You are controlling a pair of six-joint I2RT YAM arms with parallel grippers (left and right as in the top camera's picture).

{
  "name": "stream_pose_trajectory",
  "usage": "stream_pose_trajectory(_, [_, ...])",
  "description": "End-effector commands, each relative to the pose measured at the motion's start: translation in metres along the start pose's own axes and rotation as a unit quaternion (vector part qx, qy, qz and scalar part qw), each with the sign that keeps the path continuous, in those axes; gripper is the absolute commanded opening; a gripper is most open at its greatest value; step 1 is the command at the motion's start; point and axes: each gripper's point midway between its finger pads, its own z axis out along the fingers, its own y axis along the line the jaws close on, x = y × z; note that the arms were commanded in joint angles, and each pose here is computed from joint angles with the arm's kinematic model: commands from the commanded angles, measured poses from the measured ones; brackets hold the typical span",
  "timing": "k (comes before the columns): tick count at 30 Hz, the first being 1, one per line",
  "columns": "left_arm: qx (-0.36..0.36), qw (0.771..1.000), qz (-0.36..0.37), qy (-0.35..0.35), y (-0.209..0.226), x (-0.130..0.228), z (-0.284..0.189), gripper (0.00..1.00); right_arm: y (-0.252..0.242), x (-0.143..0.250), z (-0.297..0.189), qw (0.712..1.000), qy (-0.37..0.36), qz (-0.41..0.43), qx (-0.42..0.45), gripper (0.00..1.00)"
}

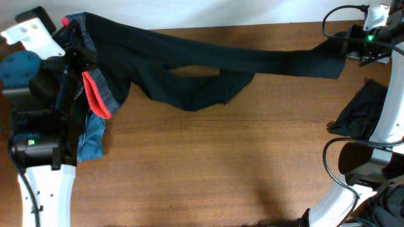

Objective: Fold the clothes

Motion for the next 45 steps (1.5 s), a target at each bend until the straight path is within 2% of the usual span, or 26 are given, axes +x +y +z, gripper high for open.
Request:
stream_pose_trajectory(1, [0.013,1.0,0.016,0.002,-0.01,0.001,0.01,0.0,0.005,-0.004,-0.013,1.0,-0.018,-0.002,-0.001,0.04])
stream_pose_trajectory(8, [0.022,0.998,0.044,0.029,-0.012,0.035,0.053,0.0,0.004,-0.015,-0.009,0.999,-0.036,-0.006,-0.001,0.04])
stream_pose_trajectory(14, [0.018,0.998,0.044,0.039,0.003,0.075,0.112,0.0,-0.001,-0.04,0.012,0.998,-0.066,-0.011,-0.001,0.04])
stream_pose_trajectory(17, [0.027,0.999,0.045,0.01,0.007,0.083,0.145,0.0,-0.006,-0.062,0.033,0.996,-0.092,-0.017,0.0,0.04])
stream_pose_trajectory(21, [0.027,0.999,0.045,0.011,0.007,0.081,0.172,0.0,-0.011,-0.078,0.047,0.994,-0.111,-0.019,0.0,0.04])
stream_pose_trajectory(24, [0.014,0.998,0.043,0.053,0.009,0.086,0.179,0.0,-0.011,-0.072,0.051,0.995,-0.097,-0.016,-0.001,0.04])
stream_pose_trajectory(27, [-0.007,0.991,0.038,0.127,0.015,0.105,0.167,0.0,-0.011,-0.046,0.055,0.999,-0.044,-0.006,-0.002,0.05])
stream_pose_trajectory(31, [-0.029,0.968,0.026,0.249,0.023,0.147,0.136,0.0,-0.011,-0.01,0.057,1.0,0.029,0.009,-0.003,0.05])
stream_pose_trajectory(37, [-0.072,0.904,0.006,0.422,0.041,0.216,0.076,0.0,-0.013,0.022,0.055,0.996,0.094,-0.001,0.001,0.08])
stream_pose_trajectory(41, [-0.095,0.865,0.002,0.493,0.049,0.239,0.043,0.0,-0.019,0.035,0.054,0.992,0.123,-0.004,0.018,0.09])
stream_pose_trajectory(45, [-0.109,0.839,0.006,0.532,0.054,0.249,0.021,0.0,-0.026,0.053,0.058,0.986,0.161,0.0,0.036,0.09])
